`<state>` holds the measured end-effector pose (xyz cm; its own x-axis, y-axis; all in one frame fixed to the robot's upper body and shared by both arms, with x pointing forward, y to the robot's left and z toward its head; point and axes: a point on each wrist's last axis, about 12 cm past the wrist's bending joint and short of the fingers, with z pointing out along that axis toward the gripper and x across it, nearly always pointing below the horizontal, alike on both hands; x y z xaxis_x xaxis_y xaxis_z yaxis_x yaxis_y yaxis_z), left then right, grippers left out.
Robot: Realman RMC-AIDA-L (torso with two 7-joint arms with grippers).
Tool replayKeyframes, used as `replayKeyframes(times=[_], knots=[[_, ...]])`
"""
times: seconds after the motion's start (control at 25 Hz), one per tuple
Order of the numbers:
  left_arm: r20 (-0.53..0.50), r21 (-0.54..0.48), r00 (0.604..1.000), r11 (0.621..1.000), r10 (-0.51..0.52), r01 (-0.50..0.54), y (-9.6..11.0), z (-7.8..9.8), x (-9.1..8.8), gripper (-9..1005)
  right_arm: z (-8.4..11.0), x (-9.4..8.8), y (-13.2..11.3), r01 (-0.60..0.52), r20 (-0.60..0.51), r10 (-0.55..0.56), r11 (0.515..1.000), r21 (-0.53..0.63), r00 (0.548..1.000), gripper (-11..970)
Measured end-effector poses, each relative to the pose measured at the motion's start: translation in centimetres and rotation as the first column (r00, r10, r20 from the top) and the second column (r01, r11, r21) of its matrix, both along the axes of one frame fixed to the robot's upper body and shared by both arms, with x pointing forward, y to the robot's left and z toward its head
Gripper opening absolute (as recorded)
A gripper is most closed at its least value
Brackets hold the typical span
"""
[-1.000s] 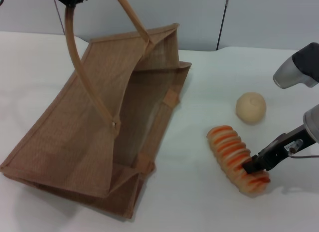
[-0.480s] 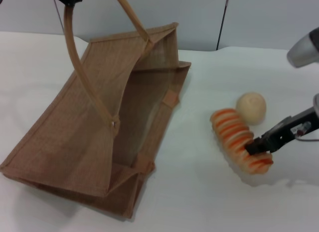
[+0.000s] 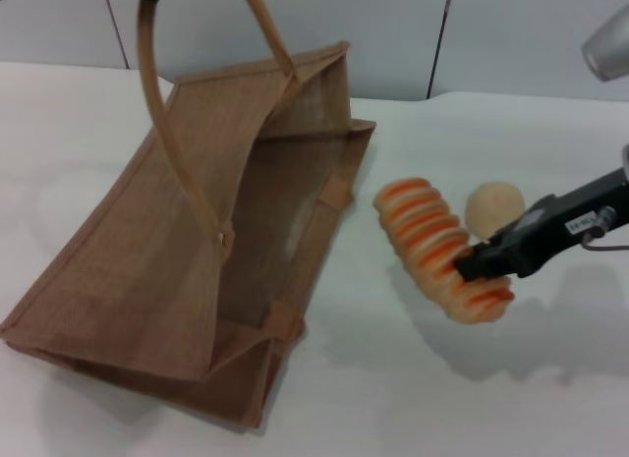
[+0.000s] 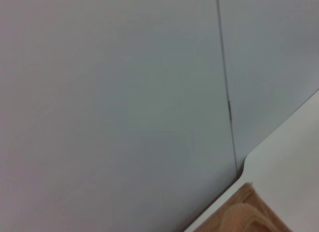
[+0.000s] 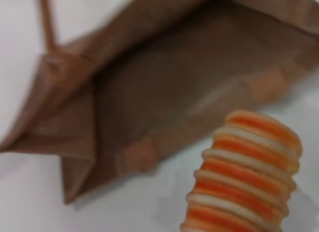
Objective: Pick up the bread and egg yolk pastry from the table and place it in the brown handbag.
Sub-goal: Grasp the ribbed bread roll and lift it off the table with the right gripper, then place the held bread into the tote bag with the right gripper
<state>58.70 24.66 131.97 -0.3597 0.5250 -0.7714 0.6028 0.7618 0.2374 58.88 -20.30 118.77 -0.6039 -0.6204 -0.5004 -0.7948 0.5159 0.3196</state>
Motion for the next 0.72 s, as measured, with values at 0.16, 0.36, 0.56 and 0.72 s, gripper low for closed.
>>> replayKeyframes(times=[0.16,0.36,0.56,0.72], knots=[[0.025,-0.005,0.999,0.999,-0.033,0.034,-1.2,0.9,0.3,117,0.3,0.0,1.2,-0.031,0.011,0.031,0.999,0.022,0.999,157],[0.041,-0.008,0.996,0.997,-0.077,0.078,-2.7,1.6,0.4,116,-0.7,0.7,3.4,-0.054,0.024,0.054,0.998,0.016,0.998,158],[0.053,-0.002,0.994,0.995,-0.100,0.100,-3.6,1.9,0.4,116,-2.0,2.0,5.0,-0.045,0.031,0.045,0.999,0.006,0.999,156],[0.066,-0.012,0.991,0.993,-0.119,0.120,-4.4,2.3,0.3,116,-2.2,3.1,5.8,-0.028,0.059,0.027,1.000,0.006,0.998,147]])
